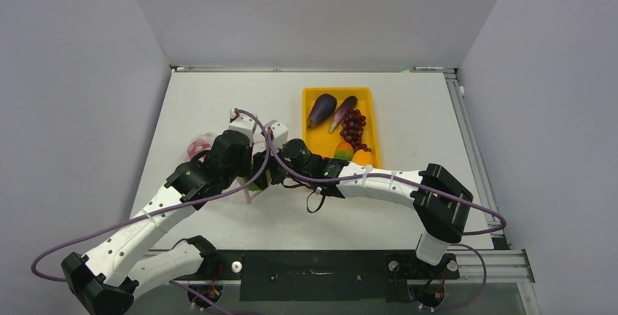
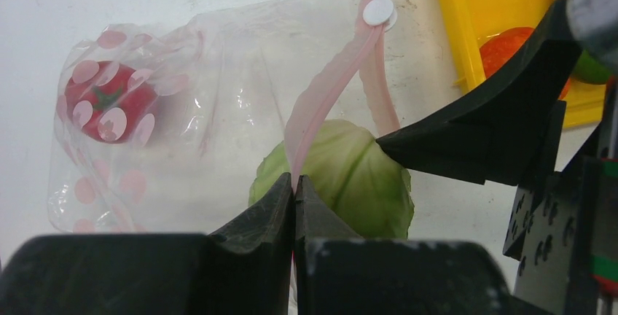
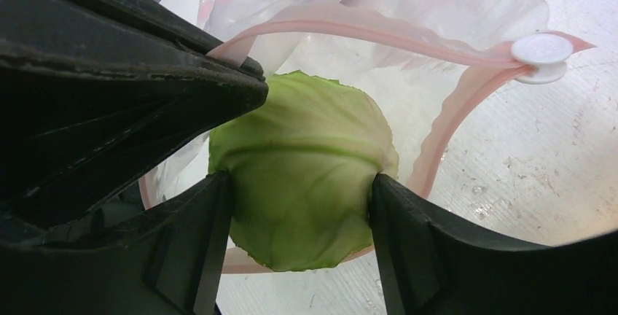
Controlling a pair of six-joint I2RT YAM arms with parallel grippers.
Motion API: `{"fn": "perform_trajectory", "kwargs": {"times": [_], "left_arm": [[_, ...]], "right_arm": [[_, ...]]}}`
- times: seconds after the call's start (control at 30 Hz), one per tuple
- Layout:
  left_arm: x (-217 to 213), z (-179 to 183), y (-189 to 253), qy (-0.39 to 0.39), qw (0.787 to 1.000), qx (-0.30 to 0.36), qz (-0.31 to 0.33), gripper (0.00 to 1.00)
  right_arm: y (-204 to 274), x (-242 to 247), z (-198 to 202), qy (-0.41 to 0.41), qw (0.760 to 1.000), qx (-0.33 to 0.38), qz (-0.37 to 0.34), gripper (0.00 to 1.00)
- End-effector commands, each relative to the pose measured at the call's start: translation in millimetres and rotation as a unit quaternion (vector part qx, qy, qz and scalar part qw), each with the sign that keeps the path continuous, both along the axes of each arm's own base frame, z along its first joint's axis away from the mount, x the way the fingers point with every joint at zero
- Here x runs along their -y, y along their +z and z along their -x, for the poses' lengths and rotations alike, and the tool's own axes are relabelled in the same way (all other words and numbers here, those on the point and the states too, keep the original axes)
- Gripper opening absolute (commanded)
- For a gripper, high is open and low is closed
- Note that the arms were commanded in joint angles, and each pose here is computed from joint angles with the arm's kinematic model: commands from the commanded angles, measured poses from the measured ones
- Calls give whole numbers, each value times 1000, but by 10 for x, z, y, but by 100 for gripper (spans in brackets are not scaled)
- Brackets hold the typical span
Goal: Place the food in the zip-top bag and seal the zipper
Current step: Place the fake vegetable in the zipper food storage bag.
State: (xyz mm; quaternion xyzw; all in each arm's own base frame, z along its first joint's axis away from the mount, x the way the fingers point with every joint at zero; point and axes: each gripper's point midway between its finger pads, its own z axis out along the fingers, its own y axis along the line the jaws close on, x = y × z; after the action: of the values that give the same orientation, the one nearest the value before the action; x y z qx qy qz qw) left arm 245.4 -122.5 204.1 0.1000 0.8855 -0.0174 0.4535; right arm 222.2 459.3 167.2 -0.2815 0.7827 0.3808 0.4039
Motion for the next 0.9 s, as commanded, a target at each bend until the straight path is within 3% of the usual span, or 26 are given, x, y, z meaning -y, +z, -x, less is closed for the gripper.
{"fn": "perform_trajectory", "kwargs": {"times": [0.0, 0.1, 0.27, 0.63, 0.87], "left_arm": [[67, -35, 123, -7, 999, 21, 23, 0], [64, -36, 124, -6, 999, 21, 23, 0], [57, -45, 128, -5, 999, 22, 24, 0], [47, -53, 117, -2, 1000, 20, 23, 0], [43, -56, 115, -1, 1000, 20, 23, 0]], "right_arm": [[469, -184, -58, -4, 997, 32, -68, 70], [493, -162, -58, -6, 997, 36, -69, 79], [533, -118, -56, -10, 997, 40, -70, 85], [574, 52, -46, -27, 996, 48, -64, 89], [533, 297, -147, -81, 994, 61, -47, 86]]}}
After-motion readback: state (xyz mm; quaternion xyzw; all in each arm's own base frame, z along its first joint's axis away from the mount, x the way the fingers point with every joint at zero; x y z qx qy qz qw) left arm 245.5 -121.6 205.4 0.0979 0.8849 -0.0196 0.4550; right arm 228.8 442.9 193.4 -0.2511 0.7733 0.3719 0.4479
